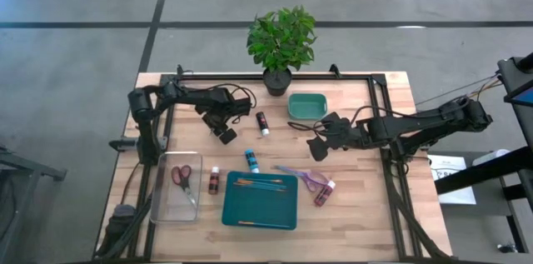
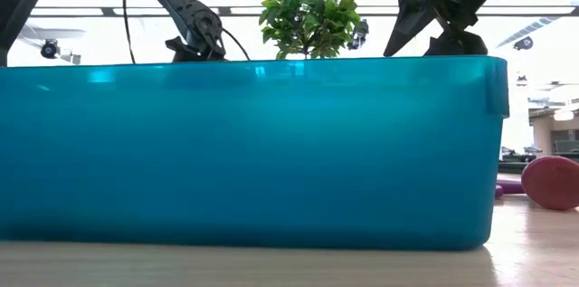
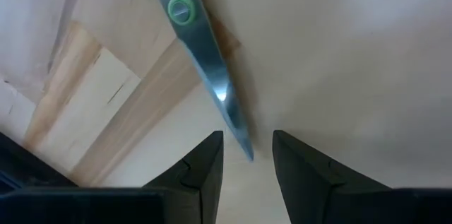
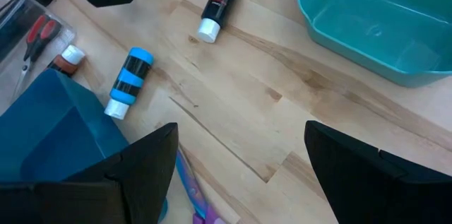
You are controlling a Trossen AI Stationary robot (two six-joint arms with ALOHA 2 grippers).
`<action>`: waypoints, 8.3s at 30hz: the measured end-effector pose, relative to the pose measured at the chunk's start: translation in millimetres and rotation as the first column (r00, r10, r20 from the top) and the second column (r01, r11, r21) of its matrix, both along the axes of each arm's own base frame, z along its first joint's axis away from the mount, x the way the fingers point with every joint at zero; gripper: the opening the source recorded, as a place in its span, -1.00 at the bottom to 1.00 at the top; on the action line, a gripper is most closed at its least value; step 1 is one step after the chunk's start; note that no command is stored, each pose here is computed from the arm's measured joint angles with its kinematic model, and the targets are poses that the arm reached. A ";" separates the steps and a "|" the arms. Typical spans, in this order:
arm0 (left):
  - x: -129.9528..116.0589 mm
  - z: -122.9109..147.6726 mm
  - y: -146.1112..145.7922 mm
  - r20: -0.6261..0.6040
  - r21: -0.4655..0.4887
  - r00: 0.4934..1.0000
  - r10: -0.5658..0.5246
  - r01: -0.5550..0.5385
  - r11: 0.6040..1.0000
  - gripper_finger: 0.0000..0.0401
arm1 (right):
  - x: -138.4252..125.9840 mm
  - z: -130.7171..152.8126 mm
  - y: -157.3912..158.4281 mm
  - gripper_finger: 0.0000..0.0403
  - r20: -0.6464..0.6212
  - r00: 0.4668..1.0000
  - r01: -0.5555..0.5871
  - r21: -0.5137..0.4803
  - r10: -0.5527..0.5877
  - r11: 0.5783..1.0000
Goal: Pick & Place Paint Supplies
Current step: Put the green scissors into the transparent bin
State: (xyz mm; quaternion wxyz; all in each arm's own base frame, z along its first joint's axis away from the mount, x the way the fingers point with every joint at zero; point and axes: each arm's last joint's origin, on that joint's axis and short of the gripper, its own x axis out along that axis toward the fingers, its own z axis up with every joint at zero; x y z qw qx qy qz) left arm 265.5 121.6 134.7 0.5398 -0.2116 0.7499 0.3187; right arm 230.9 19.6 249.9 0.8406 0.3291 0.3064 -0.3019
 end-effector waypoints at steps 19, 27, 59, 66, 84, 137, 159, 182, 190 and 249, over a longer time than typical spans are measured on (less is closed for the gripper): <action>-6.7 -6.0 10.2 0.046 -0.075 0.998 -0.052 0.055 0.996 -0.36 | 0.1 0.0 0.2 0.50 0.006 1.000 0.010 0.016 -0.010 1.000; -11.5 -6.3 19.9 0.074 -0.123 0.995 -0.061 0.070 0.990 -0.36 | 0.1 -0.1 0.4 0.50 0.006 1.000 0.008 0.024 -0.008 1.000; -12.2 -0.7 24.2 0.107 -0.076 0.992 0.072 -0.064 0.995 -0.98 | -0.6 -0.1 9.1 0.50 0.009 1.000 -0.030 0.046 0.030 0.998; -11.5 -1.0 24.7 0.118 -0.069 0.990 0.074 -0.066 0.995 -0.99 | -0.9 -0.2 11.4 0.50 0.010 0.999 -0.041 0.045 0.040 0.998; -11.3 -4.7 25.4 0.141 -0.025 0.988 0.062 -0.059 0.998 -0.78 | -1.6 0.0 17.1 0.50 0.016 0.999 -0.051 0.055 0.050 0.997; -20.8 34.2 15.2 0.375 -0.095 0.924 0.078 -0.045 0.994 -1.00 | -2.1 0.2 19.8 0.50 0.019 0.998 -0.053 0.031 0.052 0.998; -54.0 131.0 -67.6 0.589 -0.310 0.766 0.256 -0.078 0.947 -1.00 | -1.7 1.0 18.4 0.50 0.036 0.999 -0.013 -0.002 0.013 1.000; -135.4 178.1 -180.1 0.419 -0.501 0.788 0.452 -0.214 0.838 -1.00 | -1.8 1.2 17.6 0.50 0.029 0.999 -0.017 -0.040 0.018 0.999; -151.3 180.0 -212.3 0.342 -0.516 0.799 0.494 -0.279 0.810 -1.00 | -1.8 1.2 17.6 0.50 0.025 0.999 -0.025 -0.049 0.027 0.999; -155.1 96.9 -269.4 0.149 -0.410 0.864 0.481 -0.388 0.825 -0.84 | -1.8 1.4 17.3 0.50 0.013 0.999 -0.047 -0.079 0.048 0.996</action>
